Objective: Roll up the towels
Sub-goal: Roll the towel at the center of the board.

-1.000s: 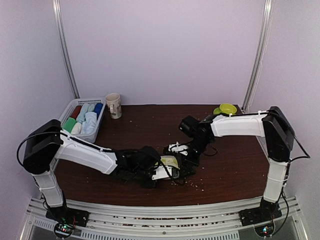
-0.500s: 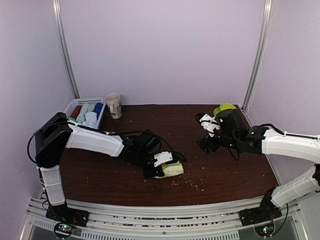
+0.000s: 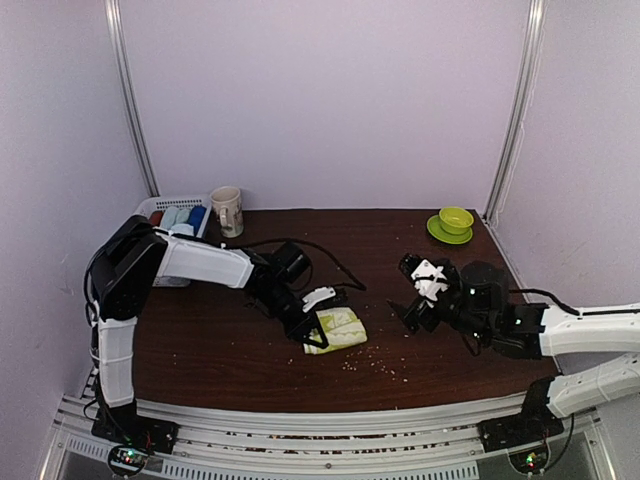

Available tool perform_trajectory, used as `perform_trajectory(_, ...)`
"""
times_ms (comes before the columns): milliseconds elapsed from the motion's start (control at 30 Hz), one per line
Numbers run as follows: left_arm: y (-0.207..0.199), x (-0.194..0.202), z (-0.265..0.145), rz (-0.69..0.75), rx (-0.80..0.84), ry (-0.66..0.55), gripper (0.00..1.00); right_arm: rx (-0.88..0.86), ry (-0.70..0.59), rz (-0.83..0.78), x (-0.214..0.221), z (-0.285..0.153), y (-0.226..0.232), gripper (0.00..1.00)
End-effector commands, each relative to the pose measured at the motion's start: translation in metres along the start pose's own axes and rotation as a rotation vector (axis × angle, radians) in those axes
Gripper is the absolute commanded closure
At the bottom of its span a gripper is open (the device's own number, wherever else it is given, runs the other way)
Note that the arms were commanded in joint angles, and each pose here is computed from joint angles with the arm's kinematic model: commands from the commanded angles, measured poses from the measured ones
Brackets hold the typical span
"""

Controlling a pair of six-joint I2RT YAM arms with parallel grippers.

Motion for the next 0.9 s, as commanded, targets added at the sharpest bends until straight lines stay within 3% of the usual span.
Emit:
perform_trajectory(0,0.012,0.054,0.019,-0.233,0.093,0.161,1.0,-0.047,-0.105,-0.221,-0.006,-0.004,0.03,0.03)
perform_trajectory(433,0.036,0.064,0.023,-0.373,0.166,0.169,1.0,-0.088,-0.008,-0.716,0.04,0.029,0.092,0.08)
perform_trajectory(867,0.052,0.065,0.025,-0.393,0.171,0.2,1.0,-0.135,0.099,-0.889,0.054,0.079,0.122,0.19)
Point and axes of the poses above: each gripper's point midway between its finger pads, its own z axis out along the fingers, its own y axis along the line the jaws close on, x = y × z, the point moved 5 cm from there along -z, back along the fingers, and after that the axes turned 3 degrees about z, right-handed, at the moved point
